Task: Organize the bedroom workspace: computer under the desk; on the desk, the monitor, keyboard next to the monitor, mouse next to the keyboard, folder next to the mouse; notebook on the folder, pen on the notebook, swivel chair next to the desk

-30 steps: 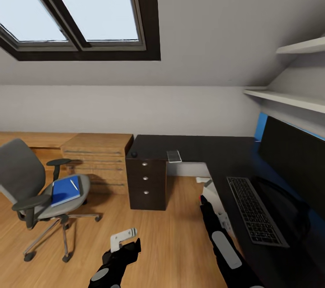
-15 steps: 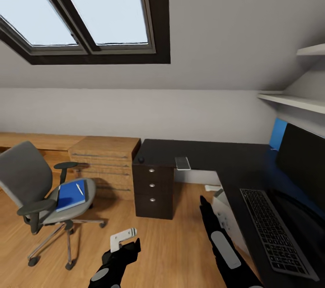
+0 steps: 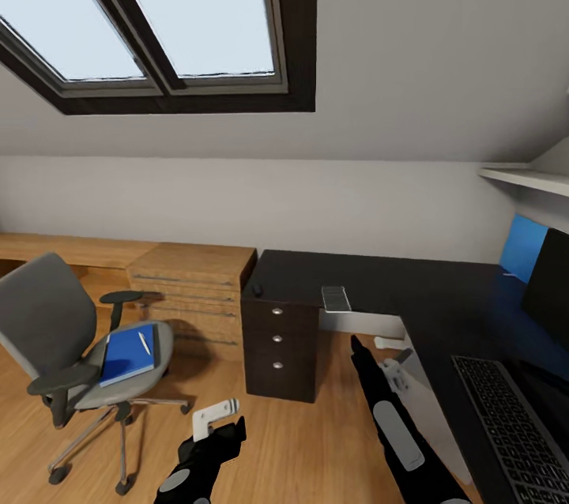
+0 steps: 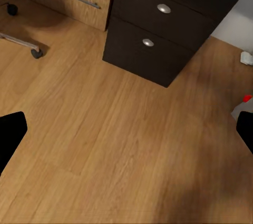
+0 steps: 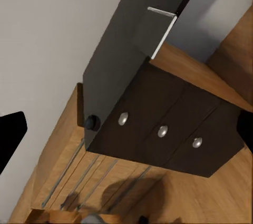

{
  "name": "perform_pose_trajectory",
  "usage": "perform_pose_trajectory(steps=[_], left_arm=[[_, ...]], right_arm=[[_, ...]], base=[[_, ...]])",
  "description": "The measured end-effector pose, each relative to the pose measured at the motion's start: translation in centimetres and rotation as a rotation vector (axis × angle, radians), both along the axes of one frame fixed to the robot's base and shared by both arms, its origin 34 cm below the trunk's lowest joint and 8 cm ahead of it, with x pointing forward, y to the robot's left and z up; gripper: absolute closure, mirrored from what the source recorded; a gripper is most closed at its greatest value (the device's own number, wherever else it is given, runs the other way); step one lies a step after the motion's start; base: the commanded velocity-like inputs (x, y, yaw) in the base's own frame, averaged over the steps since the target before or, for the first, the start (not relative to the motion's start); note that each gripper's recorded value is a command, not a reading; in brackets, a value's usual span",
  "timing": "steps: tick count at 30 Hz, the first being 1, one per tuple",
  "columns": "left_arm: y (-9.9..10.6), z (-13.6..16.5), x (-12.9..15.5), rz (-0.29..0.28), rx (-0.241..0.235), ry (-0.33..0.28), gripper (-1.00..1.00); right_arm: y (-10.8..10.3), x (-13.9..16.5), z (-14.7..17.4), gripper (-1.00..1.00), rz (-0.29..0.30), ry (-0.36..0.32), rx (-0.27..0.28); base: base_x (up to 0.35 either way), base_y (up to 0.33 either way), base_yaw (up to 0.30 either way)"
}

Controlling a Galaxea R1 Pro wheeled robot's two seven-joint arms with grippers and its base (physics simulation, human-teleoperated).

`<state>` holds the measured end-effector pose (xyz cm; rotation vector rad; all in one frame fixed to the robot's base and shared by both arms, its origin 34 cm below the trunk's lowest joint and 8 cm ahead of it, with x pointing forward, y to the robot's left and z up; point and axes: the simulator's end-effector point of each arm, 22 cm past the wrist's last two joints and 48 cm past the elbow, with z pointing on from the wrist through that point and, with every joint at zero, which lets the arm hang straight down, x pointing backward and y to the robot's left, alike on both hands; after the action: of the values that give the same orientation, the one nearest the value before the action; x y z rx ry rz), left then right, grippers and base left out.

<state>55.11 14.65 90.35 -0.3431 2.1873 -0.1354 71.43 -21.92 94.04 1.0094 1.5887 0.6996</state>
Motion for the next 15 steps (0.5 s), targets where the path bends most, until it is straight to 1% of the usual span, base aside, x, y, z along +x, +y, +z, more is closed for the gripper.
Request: perform_pose_trajectory(steps=[4,15], left_arm=[[-0.03,0.00,0.00,-0.001,0.000,0.000,-1.00],[-0.05,0.01,0.00,-0.001,0.000,0.000,-1.00]], right_arm=[[-0.03,0.02,0.01,-1.00,0.009,0.001,-0.016],[-0.26,0.02,0.03,-1.00,0.002,-0.002,-0.020]], base=[[0.320,0.100,0.000],[0.321,0.098,0.000]])
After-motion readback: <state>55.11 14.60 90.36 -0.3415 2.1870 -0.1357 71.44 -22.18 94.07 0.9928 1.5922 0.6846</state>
